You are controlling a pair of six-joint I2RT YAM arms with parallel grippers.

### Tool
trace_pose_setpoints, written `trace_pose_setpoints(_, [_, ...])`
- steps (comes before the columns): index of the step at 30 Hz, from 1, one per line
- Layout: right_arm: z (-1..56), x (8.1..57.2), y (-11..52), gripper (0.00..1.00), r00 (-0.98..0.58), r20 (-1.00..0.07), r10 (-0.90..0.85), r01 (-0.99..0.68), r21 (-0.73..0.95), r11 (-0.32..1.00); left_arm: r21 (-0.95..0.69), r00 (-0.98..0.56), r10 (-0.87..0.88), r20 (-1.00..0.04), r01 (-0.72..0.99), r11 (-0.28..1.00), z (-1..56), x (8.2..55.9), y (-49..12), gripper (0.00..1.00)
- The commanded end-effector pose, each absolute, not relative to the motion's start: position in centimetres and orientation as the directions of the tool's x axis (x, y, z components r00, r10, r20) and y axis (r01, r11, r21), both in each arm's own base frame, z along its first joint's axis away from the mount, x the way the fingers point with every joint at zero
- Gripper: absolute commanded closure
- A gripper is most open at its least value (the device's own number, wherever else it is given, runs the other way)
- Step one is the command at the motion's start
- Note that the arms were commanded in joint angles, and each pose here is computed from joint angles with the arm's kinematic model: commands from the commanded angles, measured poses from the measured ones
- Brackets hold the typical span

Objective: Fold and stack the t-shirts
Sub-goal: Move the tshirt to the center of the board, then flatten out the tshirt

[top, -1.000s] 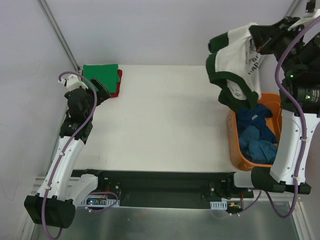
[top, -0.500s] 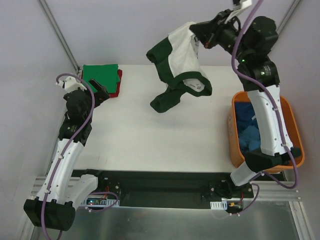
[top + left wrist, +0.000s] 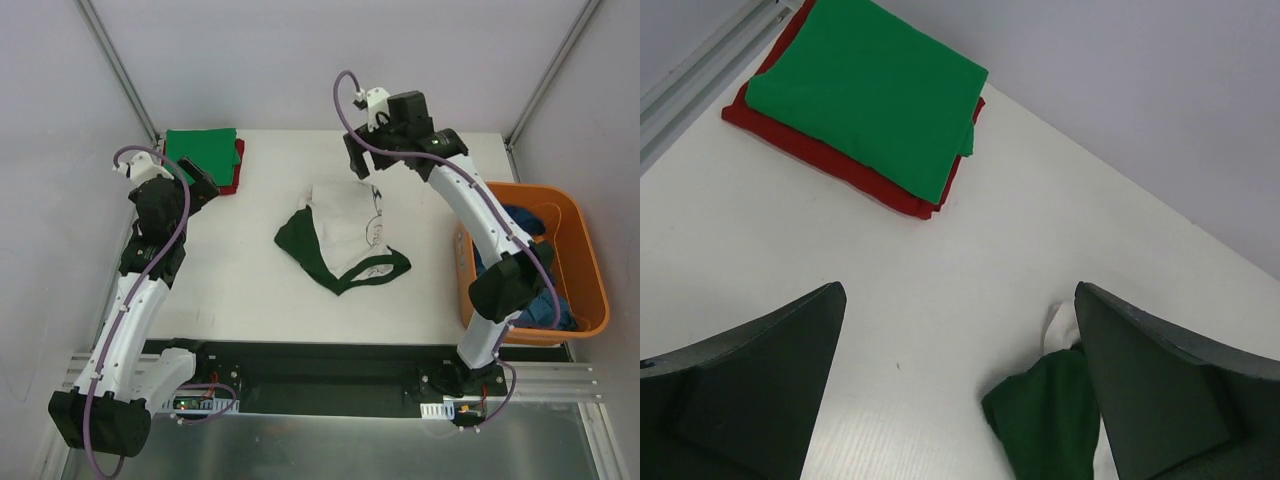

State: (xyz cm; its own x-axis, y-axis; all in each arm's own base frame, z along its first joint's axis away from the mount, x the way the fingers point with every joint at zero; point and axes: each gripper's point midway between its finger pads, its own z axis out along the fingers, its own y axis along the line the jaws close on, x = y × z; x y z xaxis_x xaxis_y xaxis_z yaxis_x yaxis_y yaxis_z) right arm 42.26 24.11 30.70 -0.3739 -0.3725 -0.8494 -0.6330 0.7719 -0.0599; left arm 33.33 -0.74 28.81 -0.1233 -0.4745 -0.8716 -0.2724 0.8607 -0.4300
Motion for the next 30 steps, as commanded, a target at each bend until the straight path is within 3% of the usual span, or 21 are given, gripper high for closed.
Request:
trace_pose_setpoints(1, [26.4, 41.7, 18.7, 0.03, -0.543, -0.719, -0.434, -0.464, -0.175, 0.869, -0.451, -0.153, -0.496, -0.855, -0.255, 0.855, 28.5, 34.1, -1.5, 0.01])
trace_pose_setpoints(10, [20.5, 36.1, 13.1, 0.03, -0.699, -0.7, -0.144, -0.19, -0.012, 0.982, -0.555, -0.454, -0.543, -0.706, -0.121, 0.823, 23.0, 36.6, -7.8, 0.01])
trace_pose_setpoints(16, [16.0, 32.1, 11.9, 0.03, -0.799, -0.6, -0.033, -0.122, 0.107, 0.987, -0.663, -0.733, -0.486, -0.476, -0.064, 0.746, 16.7, 37.5, -13.4, 0.01])
trace_pose_setpoints(19, [14.3, 30.8, 11.9, 0.03, -0.829, -0.558, -0.017, -0.104, 0.125, 0.987, -0.679, -0.821, -0.464, -0.334, -0.132, 0.722, 12.0, 37.4, -14.9, 0.01])
trace_pose_setpoints(25, [11.5, 29.9, 10.9, 0.03, -0.865, -0.501, 0.032, -0.021, 0.1, 0.995, -0.66, -0.886, -0.397, -0.239, -0.152, 0.736, 7.9, 37.2, -17.5, 0.11])
trace_pose_setpoints(30, [9.8, 29.6, 10.5, 0.02, -0.887, -0.46, 0.049, 0.016, 0.076, 0.997, -0.637, -0.916, -0.355, -0.186, -0.163, 0.753, 5.1, 37.0, -19.3, 0.32])
